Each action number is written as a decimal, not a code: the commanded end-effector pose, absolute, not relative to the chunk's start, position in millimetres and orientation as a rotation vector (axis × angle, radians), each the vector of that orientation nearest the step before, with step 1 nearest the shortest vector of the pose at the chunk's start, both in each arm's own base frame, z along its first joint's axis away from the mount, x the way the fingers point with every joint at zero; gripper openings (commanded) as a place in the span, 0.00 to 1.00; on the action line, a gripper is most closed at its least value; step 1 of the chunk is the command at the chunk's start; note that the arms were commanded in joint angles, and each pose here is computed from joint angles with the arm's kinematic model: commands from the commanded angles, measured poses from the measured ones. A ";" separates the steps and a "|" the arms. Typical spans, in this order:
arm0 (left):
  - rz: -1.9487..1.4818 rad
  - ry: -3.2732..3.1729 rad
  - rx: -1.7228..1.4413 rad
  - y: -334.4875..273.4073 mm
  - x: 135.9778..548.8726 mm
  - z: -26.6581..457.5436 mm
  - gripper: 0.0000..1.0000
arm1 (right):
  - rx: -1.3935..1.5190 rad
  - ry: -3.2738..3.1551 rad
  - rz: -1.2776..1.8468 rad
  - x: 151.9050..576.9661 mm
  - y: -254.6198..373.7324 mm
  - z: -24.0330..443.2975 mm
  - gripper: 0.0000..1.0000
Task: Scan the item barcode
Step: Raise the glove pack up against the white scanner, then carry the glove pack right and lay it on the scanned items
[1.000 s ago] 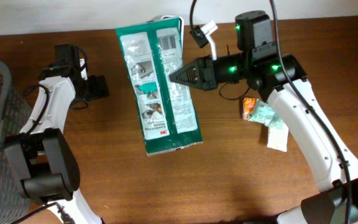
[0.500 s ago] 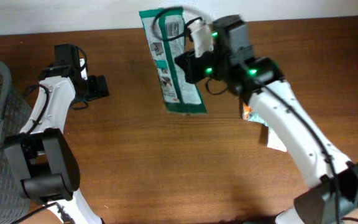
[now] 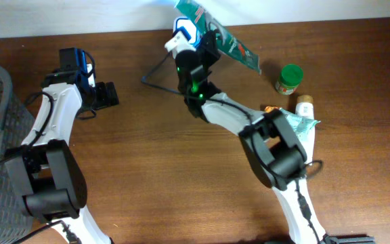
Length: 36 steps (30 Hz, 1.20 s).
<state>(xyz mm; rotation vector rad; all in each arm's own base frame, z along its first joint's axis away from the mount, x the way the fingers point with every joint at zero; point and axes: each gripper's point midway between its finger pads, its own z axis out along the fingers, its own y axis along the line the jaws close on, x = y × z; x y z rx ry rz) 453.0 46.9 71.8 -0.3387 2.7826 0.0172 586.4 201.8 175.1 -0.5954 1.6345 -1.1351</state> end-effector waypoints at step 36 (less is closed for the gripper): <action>0.030 2.739 -0.337 50.0 457.8 89.0 0.99 | -0.666 1.537 -1.171 597.1 209.3 229.5 0.04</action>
